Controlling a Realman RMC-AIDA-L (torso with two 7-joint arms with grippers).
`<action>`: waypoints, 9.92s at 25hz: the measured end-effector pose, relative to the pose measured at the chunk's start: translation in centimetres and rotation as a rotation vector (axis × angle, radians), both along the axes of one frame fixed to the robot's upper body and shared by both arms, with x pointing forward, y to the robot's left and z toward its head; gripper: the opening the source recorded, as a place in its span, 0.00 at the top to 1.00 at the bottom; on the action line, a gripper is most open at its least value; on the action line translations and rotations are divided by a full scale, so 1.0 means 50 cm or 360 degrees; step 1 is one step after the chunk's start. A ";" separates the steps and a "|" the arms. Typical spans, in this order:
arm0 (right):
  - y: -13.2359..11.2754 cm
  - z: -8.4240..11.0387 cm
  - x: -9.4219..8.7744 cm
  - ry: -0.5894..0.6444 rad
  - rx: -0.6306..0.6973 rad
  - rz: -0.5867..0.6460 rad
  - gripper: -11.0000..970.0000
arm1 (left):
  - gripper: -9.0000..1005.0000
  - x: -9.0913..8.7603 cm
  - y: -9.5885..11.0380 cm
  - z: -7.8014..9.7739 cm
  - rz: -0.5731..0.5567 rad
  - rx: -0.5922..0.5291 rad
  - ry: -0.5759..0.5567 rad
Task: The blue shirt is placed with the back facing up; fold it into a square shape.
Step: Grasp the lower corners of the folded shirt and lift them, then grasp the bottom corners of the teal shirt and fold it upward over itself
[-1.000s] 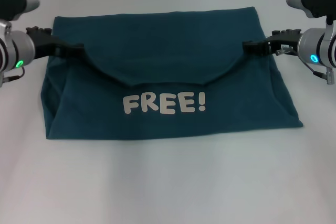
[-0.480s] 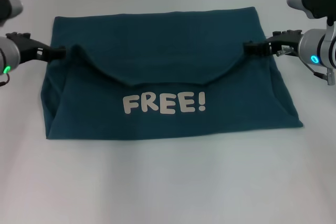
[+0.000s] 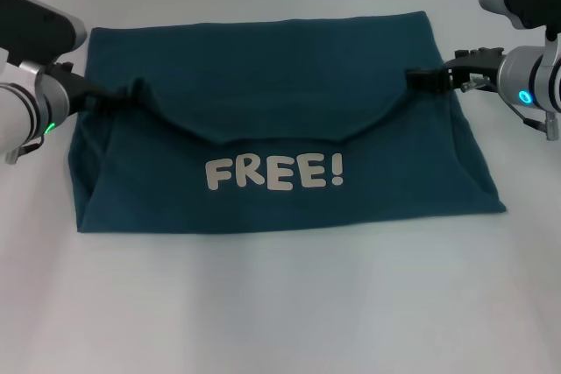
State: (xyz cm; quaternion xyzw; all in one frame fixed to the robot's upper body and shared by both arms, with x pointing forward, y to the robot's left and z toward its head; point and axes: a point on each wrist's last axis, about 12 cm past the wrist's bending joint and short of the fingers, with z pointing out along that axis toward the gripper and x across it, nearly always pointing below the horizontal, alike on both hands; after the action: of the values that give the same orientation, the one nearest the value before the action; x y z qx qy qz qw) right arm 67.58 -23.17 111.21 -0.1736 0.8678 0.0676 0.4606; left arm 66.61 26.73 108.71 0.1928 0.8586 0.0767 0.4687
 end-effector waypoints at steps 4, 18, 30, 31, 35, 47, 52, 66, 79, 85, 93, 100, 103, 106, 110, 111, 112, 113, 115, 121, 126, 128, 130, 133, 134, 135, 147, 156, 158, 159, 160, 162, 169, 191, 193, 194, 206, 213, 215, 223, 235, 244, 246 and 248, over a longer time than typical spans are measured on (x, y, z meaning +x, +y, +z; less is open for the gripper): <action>0.000 0.000 0.000 0.0001 0.0001 0.0002 0.05 | 0.07 0.004 -0.001 0.007 0.0018 -0.0021 -0.0022; -0.007 0.041 -0.024 0.0065 -0.0033 0.0210 0.05 | 0.08 -0.134 0.077 0.101 -0.0032 -0.0680 0.0424; -0.029 0.085 -0.049 0.0121 -0.0143 0.0225 0.05 | 0.08 -0.186 0.080 0.083 0.0007 -0.0876 0.1055; -0.027 0.084 -0.049 0.0125 -0.0149 0.0232 0.05 | 0.08 -0.184 0.080 0.083 0.0013 -0.0858 0.1056; -0.017 0.082 -0.051 0.0136 -0.0155 0.0249 0.05 | 0.08 -0.171 0.083 0.081 0.0063 -0.0754 0.1015; -0.013 0.076 -0.054 0.0164 -0.0146 0.0244 0.05 | 0.08 -0.138 0.072 0.036 0.0133 -0.0582 0.1003; -0.012 0.074 -0.056 0.0170 -0.0152 0.0248 0.05 | 0.08 -0.136 0.068 0.027 0.0141 -0.0562 0.1009; -0.012 0.063 -0.061 0.0193 -0.0151 0.0250 0.05 | 0.09 -0.131 0.048 0.019 0.0119 -0.0548 0.1001; -0.015 0.057 -0.065 0.0204 -0.0153 0.0246 0.07 | 0.19 -0.131 0.023 0.025 0.0074 -0.0520 0.0979; -0.016 0.057 -0.066 0.0206 -0.0153 0.0245 0.07 | 0.40 -0.131 0.025 0.030 0.0088 -0.0493 0.0954; -0.015 0.056 -0.066 0.0207 -0.0154 0.0248 0.08 | 0.75 -0.130 0.026 0.031 0.0088 -0.0488 0.0940; -0.025 0.061 -0.070 0.0237 -0.0138 0.0222 0.09 | 0.93 -0.129 0.023 0.033 0.0073 -0.0482 0.0945; -0.041 0.070 -0.082 0.0325 -0.0179 0.0175 0.09 | 0.94 -0.128 0.023 0.038 0.0059 -0.0475 0.0958; -0.060 0.075 -0.098 0.0468 -0.0261 0.0105 0.09 | 0.94 -0.127 0.024 0.041 0.0051 -0.0468 0.0969; -0.073 0.068 -0.121 0.0650 -0.0333 0.0055 0.10 | 0.94 -0.125 0.027 0.046 0.0040 -0.0453 0.0972; -0.075 0.065 -0.126 0.0687 -0.0340 0.0053 0.10 | 0.94 -0.125 0.027 0.046 0.0035 -0.0449 0.0973; -0.077 0.061 -0.130 0.0713 -0.0340 0.0048 0.10 | 0.94 -0.124 0.027 0.046 0.0031 -0.0446 0.0976; -0.078 0.057 -0.134 0.0734 -0.0337 0.0043 0.10 | 0.94 -0.124 0.027 0.046 0.0028 -0.0444 0.0976; -0.080 0.047 -0.139 0.0754 -0.0316 0.0024 0.10 | 0.94 -0.123 0.026 0.046 0.0017 -0.0436 0.0976; -0.081 0.010 -0.146 0.0783 -0.0191 0.0000 0.11 | 0.94 -0.120 0.021 0.048 -0.0006 -0.0425 0.0976; -0.079 -0.001 -0.148 0.0795 -0.0178 -0.0001 0.11 | 0.94 -0.119 0.018 0.045 -0.0014 -0.0423 0.0986; -0.077 -0.005 -0.148 0.0799 -0.0165 -0.0001 0.11 | 0.94 -0.118 0.018 0.044 -0.0015 -0.0423 0.0987; -0.077 -0.009 -0.148 0.0814 -0.0156 -0.0003 0.12 | 0.94 -0.118 0.017 0.043 -0.0016 -0.0422 0.0988; -0.077 -0.016 -0.147 0.0822 -0.0152 -0.0009 0.23 | 0.94 -0.118 0.017 0.043 -0.0017 -0.0422 0.0989; -0.077 -0.017 -0.146 0.0819 -0.0151 -0.0012 0.34 | 0.94 -0.118 0.017 0.043 -0.0017 -0.0422 0.0988; -0.077 -0.018 -0.145 0.0813 -0.0147 -0.0015 0.34 | 0.94 -0.118 0.017 0.043 -0.0017 -0.0422 0.0988; -0.071 -0.030 -0.136 0.0797 -0.0107 -0.0017 0.37 | 0.94 -0.119 0.017 0.043 -0.0027 -0.0416 0.0990; -0.065 -0.028 -0.133 0.0762 -0.0071 0.0016 0.40 | 0.94 -0.120 0.015 0.042 -0.0052 -0.0403 0.0992; -0.064 -0.027 -0.133 0.0757 -0.0056 0.0023 0.47 | 0.94 -0.121 0.016 0.042 -0.0057 -0.0403 0.0992; -0.065 -0.027 -0.132 0.0755 -0.0055 0.0027 0.50 | 0.94 -0.121 0.016 0.041 -0.0058 -0.0404 0.0992; -0.064 -0.027 -0.132 0.0753 -0.0054 0.0030 0.54 | 0.94 -0.121 0.015 0.041 -0.0059 -0.0405 0.0992; -0.064 -0.026 -0.132 0.0749 -0.0055 0.0035 0.61 | 0.94 -0.121 0.014 0.041 -0.0066 -0.0403 0.0992; -0.064 -0.026 -0.132 0.0745 -0.0074 0.0068 0.91 | 0.94 -0.122 0.014 0.039 -0.0088 -0.0408 0.0989; -0.107 0.058 -0.211 0.1126 -0.0437 0.0365 0.92 | 0.94 -0.181 0.061 0.105 -0.0346 -0.0411 0.1484; -0.106 0.060 -0.227 0.1199 -0.0431 0.0450 0.92 | 0.94 -0.192 0.060 0.107 -0.0374 -0.0405 0.1559; -0.104 0.061 -0.237 0.1241 -0.0427 0.0500 0.92 | 0.94 -0.196 0.059 0.107 -0.0388 -0.0402 0.1587; -0.107 0.035 -0.323 0.1668 -0.0546 0.0646 0.92 | 0.94 -0.257 0.044 0.090 -0.0497 -0.0386 0.1987; -0.097 0.008 -0.349 0.1762 -0.0564 0.0704 0.92 | 0.94 -0.283 0.024 0.066 -0.0542 -0.0345 0.2147; -0.094 0.007 -0.350 0.1733 -0.0500 0.0757 0.92 | 0.94 -0.283 0.023 0.064 -0.0541 -0.0359 0.2114; -0.157 0.035 -0.339 0.1615 -0.0384 0.0693 0.92 | 0.94 -0.273 0.063 0.113 -0.0519 -0.0513 0.1823; -0.214 0.144 -0.273 0.1104 -0.0073 0.0551 0.92 | 0.94 -0.226 0.078 0.176 -0.0596 -0.0713 0.1390; -0.188 0.171 -0.220 0.0914 0.0005 0.0423 0.92 | 0.94 -0.171 0.066 0.186 -0.0520 -0.0719 0.1074; -0.185 0.171 -0.208 0.0887 0.0013 0.0379 0.92 | 0.94 -0.155 0.065 0.187 -0.0477 -0.0709 0.1003; -0.182 0.168 -0.193 0.0854 0.0023 0.0326 0.92 | 0.94 -0.142 0.064 0.188 -0.0440 -0.0696 0.0945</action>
State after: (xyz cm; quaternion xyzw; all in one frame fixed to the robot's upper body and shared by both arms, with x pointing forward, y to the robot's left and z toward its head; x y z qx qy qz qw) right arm 57.95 -32.27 119.63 -0.2331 0.9361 0.1637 0.2065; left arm 59.53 29.92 118.11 0.2161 0.9189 -0.2310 0.2359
